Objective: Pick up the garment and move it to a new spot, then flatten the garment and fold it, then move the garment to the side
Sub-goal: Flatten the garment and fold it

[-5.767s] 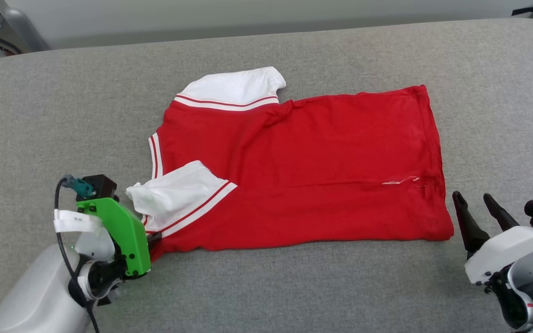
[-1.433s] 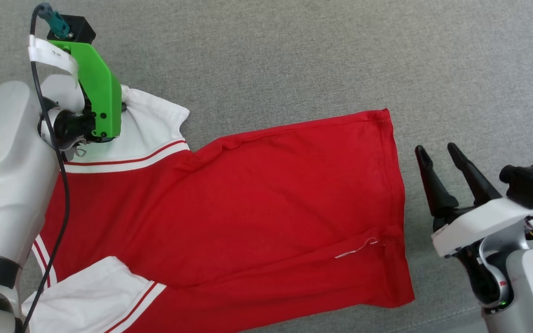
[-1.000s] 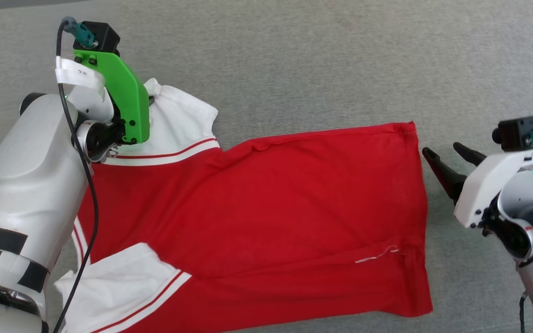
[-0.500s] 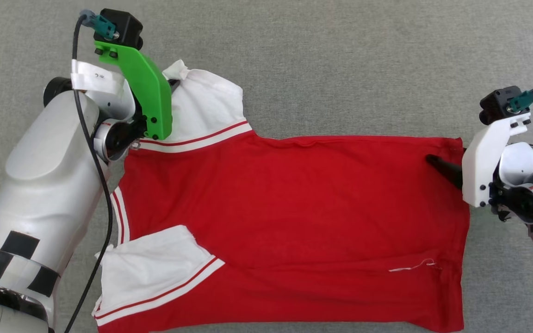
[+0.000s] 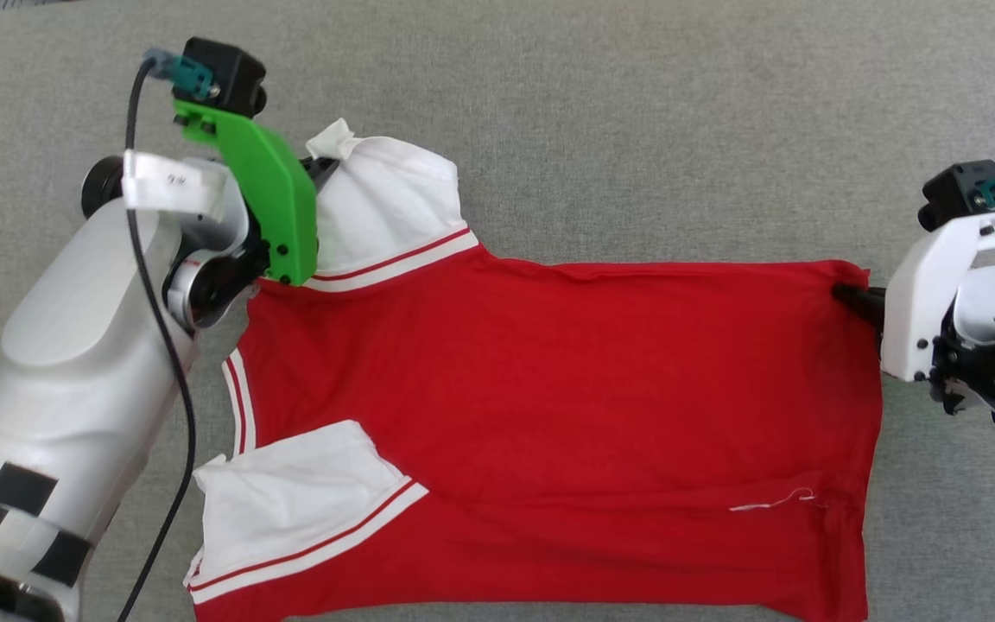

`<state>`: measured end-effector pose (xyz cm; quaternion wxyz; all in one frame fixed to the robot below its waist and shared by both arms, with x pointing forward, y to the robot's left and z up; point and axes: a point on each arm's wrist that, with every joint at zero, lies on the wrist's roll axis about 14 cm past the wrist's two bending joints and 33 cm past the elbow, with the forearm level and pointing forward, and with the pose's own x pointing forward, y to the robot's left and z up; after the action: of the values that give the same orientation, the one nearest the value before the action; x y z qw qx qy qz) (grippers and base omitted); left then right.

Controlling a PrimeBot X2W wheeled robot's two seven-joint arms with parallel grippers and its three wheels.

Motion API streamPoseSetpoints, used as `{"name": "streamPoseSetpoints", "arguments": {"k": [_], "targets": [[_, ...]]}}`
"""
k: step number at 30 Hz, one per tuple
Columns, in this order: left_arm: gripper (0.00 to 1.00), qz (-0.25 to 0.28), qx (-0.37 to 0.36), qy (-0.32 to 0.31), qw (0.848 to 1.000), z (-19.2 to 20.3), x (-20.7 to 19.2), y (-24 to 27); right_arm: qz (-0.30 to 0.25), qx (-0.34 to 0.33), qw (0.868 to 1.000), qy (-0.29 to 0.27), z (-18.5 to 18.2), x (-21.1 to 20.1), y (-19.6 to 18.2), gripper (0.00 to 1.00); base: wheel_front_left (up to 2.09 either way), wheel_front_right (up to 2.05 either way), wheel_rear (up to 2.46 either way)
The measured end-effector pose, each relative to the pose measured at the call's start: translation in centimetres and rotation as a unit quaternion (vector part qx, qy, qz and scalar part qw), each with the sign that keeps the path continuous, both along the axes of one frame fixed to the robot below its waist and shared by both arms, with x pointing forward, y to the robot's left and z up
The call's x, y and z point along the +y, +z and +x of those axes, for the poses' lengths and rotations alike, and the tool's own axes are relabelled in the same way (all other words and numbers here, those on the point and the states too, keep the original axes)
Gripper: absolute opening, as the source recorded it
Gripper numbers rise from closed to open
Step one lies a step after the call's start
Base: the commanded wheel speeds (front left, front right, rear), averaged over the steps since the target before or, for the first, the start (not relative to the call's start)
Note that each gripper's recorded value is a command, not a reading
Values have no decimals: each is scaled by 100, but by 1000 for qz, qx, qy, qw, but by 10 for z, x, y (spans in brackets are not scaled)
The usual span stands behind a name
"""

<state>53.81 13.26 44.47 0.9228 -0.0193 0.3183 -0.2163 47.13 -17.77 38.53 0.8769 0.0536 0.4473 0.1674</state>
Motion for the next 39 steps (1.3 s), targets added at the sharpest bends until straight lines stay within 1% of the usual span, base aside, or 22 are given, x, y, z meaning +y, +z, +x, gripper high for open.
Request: {"name": "streamPoseSetpoints", "arguments": {"k": [3, 7, 11, 17, 22, 29, 31, 37, 38, 39], "targets": [[0, -8, -21, 4, 1000, -7, 6, 9, 4, -24, 1000, -6, -7, -5, 10, 0, 0, 0, 0], [0, -24, -42, 20, 999, -25, 17, 15, 5, -46, 999, -17, -24, -13, 17, 0, 0, 0, 0], [0, -39, -45, 50, 997, -53, 31, 12, 9, -59, 998, -26, -46, -16, 21, 0, 0, 0, 0], [0, -62, -38, 104, 992, -98, 48, 2, 25, -68, 997, -38, -77, -8, 20, 0, 0, 0, 0], [0, -71, 0, 134, 988, -143, 50, -22, 39, -67, 996, -52, -99, 0, 15, 0, 0, 0, 0], [0, -86, 52, 184, 978, -193, 55, -49, 56, -57, 993, -87, -126, 1, 3, 0, 0, 0, 0], [0, -82, 63, 194, 976, -204, 58, -55, 56, -52, 992, -97, -134, -1, 0, 0, 0, 0, 0], [0, -113, 103, 218, 964, -227, 50, -71, 60, -40, 990, -120, -152, 0, -9, 0, 0, 0, 0], [0, -117, 102, 222, 963, -227, 50, -73, 63, -38, 990, -123, -154, 2, -11, 13, 0, 0, 0], [10, -119, 105, 224, 962, -228, 49, -75, 66, -38, 989, -126, -155, 4, -11, 100, 0, 0, 0]]}}
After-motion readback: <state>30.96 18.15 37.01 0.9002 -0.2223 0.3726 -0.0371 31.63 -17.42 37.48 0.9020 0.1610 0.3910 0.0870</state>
